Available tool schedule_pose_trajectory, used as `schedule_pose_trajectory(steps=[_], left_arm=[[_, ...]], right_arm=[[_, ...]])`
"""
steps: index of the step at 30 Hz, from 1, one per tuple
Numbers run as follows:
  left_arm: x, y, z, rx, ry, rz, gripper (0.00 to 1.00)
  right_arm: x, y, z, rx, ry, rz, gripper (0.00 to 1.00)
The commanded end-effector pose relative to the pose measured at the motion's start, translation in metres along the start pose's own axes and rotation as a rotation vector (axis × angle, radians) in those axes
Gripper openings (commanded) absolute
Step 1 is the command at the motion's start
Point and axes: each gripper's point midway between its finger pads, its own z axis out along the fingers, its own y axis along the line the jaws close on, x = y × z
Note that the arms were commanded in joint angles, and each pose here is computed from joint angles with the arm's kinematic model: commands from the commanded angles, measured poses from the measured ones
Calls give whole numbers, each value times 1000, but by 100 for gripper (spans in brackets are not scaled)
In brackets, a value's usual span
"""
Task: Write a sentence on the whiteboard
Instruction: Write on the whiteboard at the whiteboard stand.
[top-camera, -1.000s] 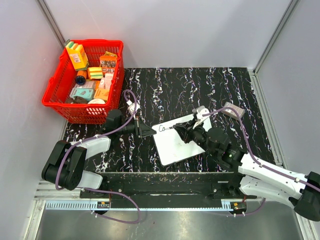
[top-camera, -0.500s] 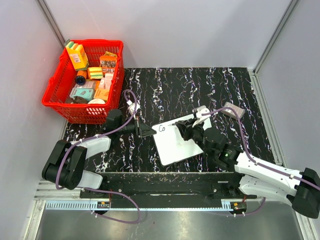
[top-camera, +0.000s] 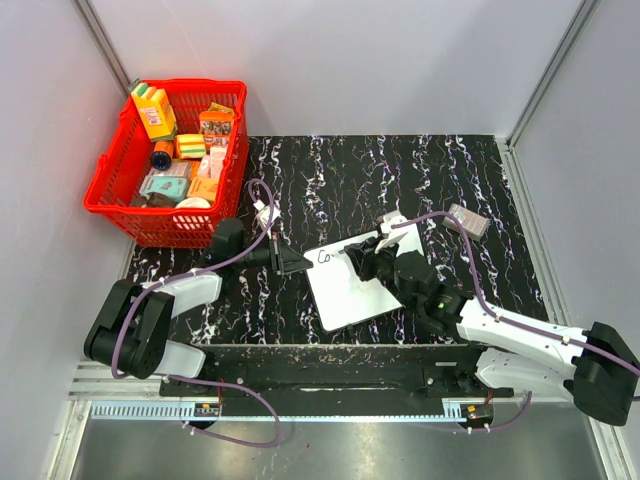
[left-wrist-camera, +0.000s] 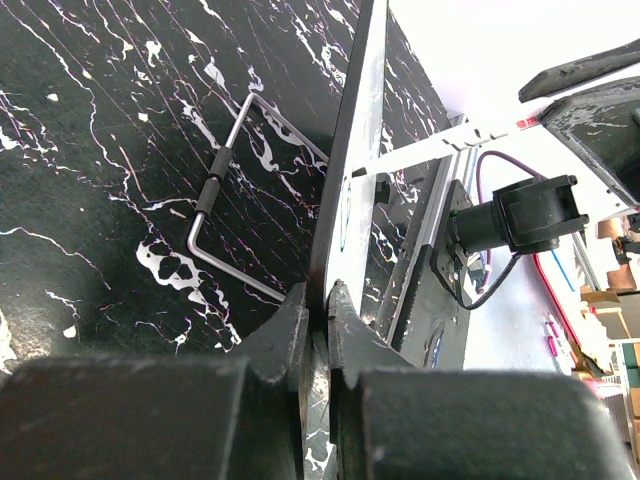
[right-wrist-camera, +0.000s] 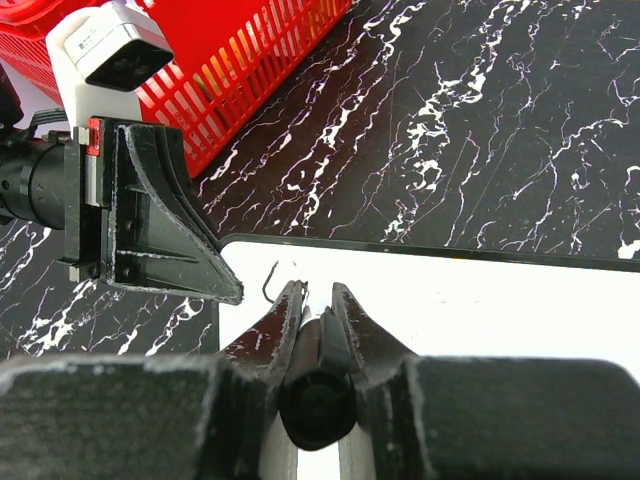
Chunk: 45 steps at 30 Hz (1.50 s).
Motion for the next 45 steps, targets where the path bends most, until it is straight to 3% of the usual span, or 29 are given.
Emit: schedule_pose_trajectory(steps=[1,11,45], left_arm=[[2,23,2,-74,-4,114,0],[2,23,2,-74,-4,112,0],[0,23,2,-75,-8,118,0]], right_arm=[[-35,13,0,-27,-97,52,0],[-34,5,2,17,-103,49,0],[14,-5,-7,34,47,66,0]])
